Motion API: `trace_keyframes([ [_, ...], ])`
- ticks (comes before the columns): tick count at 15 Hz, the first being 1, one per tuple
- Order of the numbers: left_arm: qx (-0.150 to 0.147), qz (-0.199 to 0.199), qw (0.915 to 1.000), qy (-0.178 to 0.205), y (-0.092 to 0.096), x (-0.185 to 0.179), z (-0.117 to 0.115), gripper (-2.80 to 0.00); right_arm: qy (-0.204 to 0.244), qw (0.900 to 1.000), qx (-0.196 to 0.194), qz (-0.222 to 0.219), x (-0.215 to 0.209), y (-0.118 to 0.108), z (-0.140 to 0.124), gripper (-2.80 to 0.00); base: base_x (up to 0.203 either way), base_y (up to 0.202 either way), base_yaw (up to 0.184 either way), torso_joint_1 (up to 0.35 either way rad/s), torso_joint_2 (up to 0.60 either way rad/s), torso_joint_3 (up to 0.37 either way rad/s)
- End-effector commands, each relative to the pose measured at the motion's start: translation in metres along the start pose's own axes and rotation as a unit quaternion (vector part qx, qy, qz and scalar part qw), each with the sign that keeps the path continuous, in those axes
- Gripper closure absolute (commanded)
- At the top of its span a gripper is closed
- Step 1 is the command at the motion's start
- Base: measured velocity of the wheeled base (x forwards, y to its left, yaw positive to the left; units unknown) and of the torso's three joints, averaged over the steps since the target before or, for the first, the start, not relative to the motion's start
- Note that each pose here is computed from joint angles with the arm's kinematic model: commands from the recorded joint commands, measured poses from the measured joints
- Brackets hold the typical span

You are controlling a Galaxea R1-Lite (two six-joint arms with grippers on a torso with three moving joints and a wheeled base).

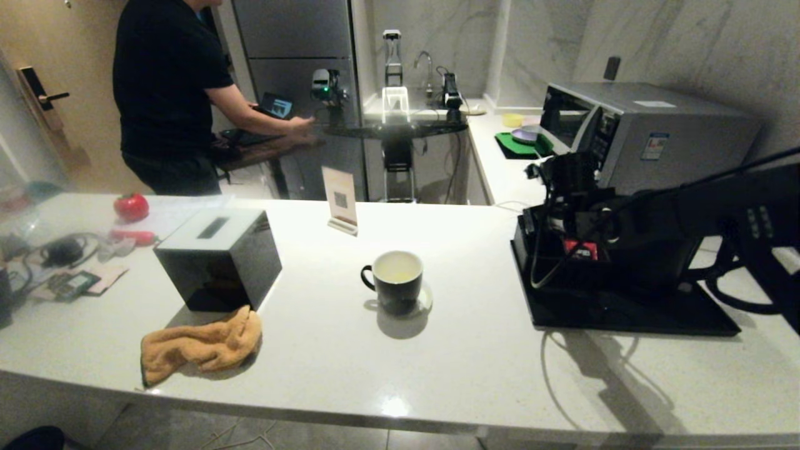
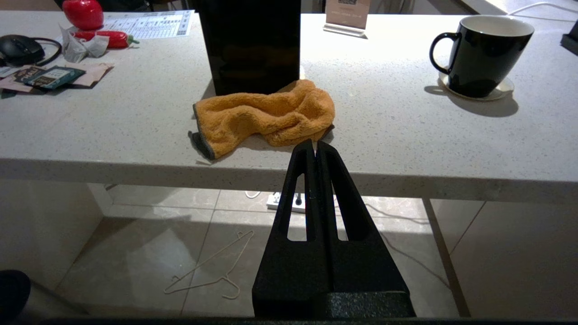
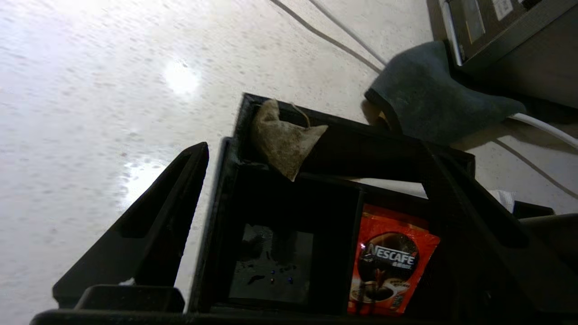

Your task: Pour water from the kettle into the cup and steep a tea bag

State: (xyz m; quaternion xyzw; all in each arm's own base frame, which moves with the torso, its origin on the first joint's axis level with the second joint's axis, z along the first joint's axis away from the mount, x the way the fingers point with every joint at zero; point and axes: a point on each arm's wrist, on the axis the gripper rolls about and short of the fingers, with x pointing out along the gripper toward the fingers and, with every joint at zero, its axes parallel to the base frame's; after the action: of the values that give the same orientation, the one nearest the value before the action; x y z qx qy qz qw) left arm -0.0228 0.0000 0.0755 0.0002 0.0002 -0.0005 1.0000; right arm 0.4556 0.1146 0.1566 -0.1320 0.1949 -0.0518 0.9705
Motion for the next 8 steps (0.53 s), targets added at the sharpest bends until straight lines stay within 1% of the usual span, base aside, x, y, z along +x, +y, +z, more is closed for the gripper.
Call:
trace_keyframes([
  [1, 0.000, 0.000, 1.0000, 0.000, 0.0000, 0.0000, 0.0000, 0.00, 0.005, 1.000, -0.005, -0.009, 0.0057, 0.0020, -0.0043, -2.80, 0.000, 0.000, 0.000, 0.000, 0.00, 0.000],
  [4, 0.000, 0.000, 1.0000, 0.000, 0.0000, 0.0000, 0.0000, 0.00, 0.003, 1.000, -0.006, -0.013, 0.0110, 0.0010, -0.0042, -2.80, 0.000, 0.000, 0.000, 0.000, 0.00, 0.000],
  [8, 0.000, 0.000, 1.0000, 0.000, 0.0000, 0.0000, 0.0000, 0.00, 0.007, 1.000, -0.005, -0.028, 0.0151, -0.0015, -0.0062, -2.80, 0.000, 0.000, 0.000, 0.000, 0.00, 0.000],
])
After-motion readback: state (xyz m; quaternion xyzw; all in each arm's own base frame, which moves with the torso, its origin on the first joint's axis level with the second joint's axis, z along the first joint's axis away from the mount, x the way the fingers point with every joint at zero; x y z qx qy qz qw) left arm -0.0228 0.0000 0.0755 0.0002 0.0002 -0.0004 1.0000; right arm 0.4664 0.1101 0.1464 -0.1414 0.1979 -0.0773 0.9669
